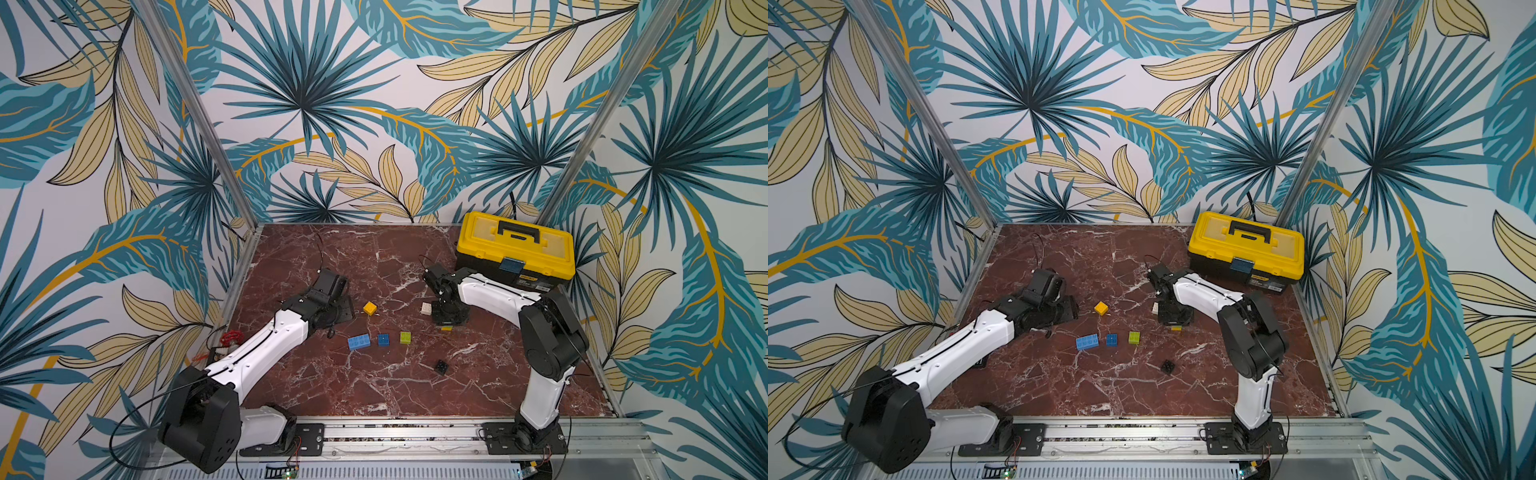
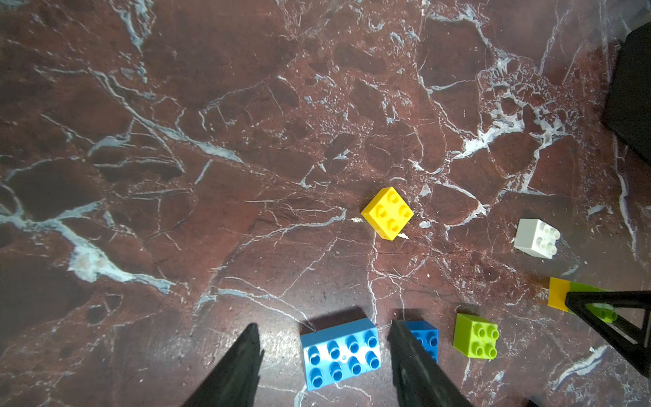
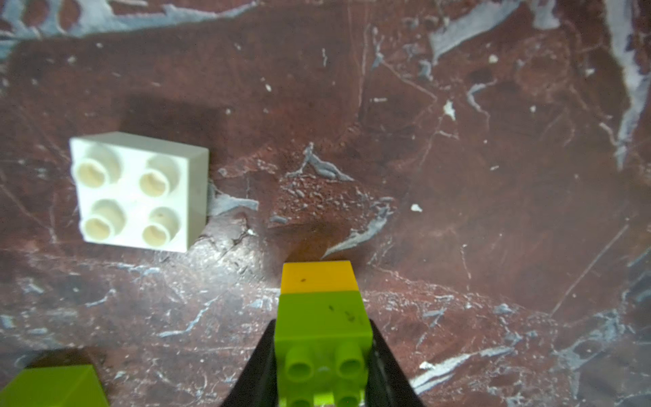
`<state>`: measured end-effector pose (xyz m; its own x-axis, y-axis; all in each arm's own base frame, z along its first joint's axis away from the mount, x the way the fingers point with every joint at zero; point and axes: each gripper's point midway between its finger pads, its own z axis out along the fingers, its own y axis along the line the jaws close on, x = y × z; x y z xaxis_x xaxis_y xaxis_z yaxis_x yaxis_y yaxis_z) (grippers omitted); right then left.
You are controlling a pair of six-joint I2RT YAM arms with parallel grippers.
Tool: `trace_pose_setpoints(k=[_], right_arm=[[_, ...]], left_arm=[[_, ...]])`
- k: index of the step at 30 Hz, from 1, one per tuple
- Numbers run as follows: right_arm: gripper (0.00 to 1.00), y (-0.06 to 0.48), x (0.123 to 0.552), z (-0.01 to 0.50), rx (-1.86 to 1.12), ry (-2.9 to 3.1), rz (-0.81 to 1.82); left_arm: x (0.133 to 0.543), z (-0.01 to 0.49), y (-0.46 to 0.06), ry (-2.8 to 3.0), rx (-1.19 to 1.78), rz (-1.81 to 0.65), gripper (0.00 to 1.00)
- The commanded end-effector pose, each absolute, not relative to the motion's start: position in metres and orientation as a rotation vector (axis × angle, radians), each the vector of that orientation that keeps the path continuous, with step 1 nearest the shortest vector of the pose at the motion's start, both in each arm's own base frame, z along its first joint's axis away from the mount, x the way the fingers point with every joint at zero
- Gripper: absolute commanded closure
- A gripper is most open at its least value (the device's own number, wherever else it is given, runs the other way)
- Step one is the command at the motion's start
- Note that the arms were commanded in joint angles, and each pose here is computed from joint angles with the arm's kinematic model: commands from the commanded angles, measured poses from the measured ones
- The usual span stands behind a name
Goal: Assemble the number 4 with lego
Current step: Move the lego brick at the center of the board.
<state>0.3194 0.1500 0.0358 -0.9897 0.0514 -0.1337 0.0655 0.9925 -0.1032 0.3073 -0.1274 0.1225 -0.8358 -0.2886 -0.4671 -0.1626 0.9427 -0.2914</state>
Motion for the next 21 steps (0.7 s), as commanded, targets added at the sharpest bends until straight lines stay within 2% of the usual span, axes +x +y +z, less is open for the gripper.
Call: trace_pose_setpoints(k=[1, 7, 14, 16, 21], right_arm=[[0.74, 0.141, 0.299, -0.004, 0.033, 3.136, -0.221], [0.74, 0.135, 0.288, -0.023, 0.040, 3.178, -0.241], [0.69, 0.138, 0.299, 0.002, 0.049, 3.117, -0.215], [0.65, 0.139, 0.303, 0.013, 0.045, 3.098, -0.213], [0.47, 0.137, 0.318, 0.054, 0.035, 3.002, -0.214]], left_arm=[[0.314, 0.130, -0.126, 2.555, -0.339, -0.324, 0.39], [0.312, 0.133, -0.124, 2.548, -0.335, -0.312, 0.39], [0.312, 0.134, -0.123, 2.549, -0.334, -0.307, 0.39], [0.312, 0.136, -0.123, 2.545, -0.334, -0.310, 0.39], [0.312, 0.138, -0.122, 2.541, -0.334, -0.299, 0.39]])
